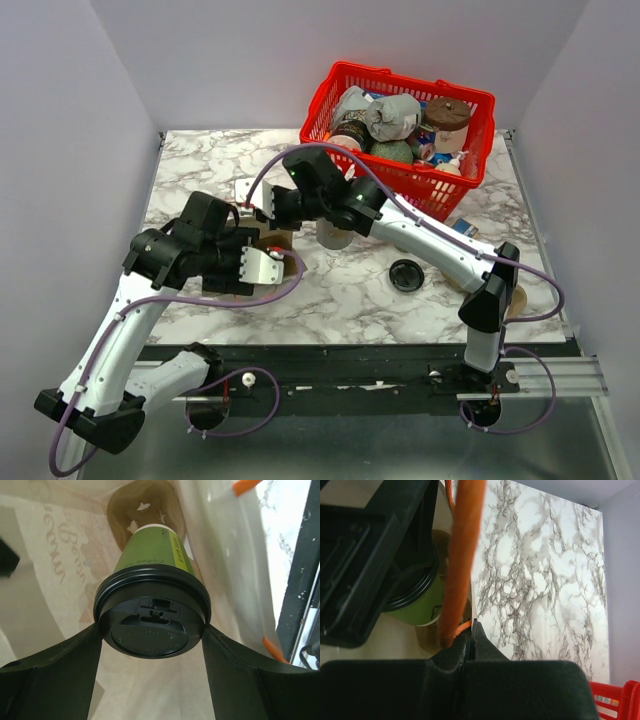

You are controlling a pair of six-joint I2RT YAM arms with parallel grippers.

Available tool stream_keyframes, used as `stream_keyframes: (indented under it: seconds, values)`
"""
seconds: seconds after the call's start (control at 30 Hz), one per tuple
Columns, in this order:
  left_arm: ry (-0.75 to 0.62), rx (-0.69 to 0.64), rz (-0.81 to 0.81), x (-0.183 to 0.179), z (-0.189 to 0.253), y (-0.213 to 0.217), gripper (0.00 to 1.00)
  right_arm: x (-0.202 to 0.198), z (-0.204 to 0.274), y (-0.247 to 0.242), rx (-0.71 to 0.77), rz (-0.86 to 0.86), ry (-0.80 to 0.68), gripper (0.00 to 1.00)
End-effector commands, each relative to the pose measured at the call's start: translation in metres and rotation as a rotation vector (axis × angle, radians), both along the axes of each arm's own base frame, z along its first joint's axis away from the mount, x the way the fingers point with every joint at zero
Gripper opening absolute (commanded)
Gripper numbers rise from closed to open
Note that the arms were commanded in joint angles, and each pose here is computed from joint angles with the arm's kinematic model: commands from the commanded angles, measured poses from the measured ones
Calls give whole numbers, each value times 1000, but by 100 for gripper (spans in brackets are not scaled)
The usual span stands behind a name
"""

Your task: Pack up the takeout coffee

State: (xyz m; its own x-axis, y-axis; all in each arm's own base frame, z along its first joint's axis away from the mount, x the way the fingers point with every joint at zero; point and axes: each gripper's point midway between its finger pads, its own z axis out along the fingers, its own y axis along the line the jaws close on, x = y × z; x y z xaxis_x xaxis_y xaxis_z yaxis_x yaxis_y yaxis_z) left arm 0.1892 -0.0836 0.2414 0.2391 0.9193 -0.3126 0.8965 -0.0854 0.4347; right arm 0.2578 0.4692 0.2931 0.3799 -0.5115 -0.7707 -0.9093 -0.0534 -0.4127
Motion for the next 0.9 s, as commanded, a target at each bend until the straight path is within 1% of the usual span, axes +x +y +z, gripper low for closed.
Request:
stream_keyframes:
  seconds: [0.0,0.17,0.37,0.43,0.57,0.7,0.83,0.87]
  values:
    - [134,106,49,-26,-21,15,0,2,24,-1,53,-26,-46,0]
    - [119,136,58,-23,-26,14,0,6,29,-1,60,-37,-60,1]
    - [62,136,157,-11,-26,20,0,4,25,-6,47,-43,-61,0]
    - [64,139,172,-12,-30,21,0,6,26,-8,49,-62,-58,1]
    - [56,149,201,-13,-37,21,0,12,33,-7,81,-126,-39,1]
    - [69,177,240,-12,-46,21,0,6,47,-4,118,-108,-30,0]
    - [32,130,291,-4,-43,12,0,1,41,-5,100,-105,-39,0]
    - [18,137,293,-3,-43,11,0,0,41,-5,100,-107,-42,0]
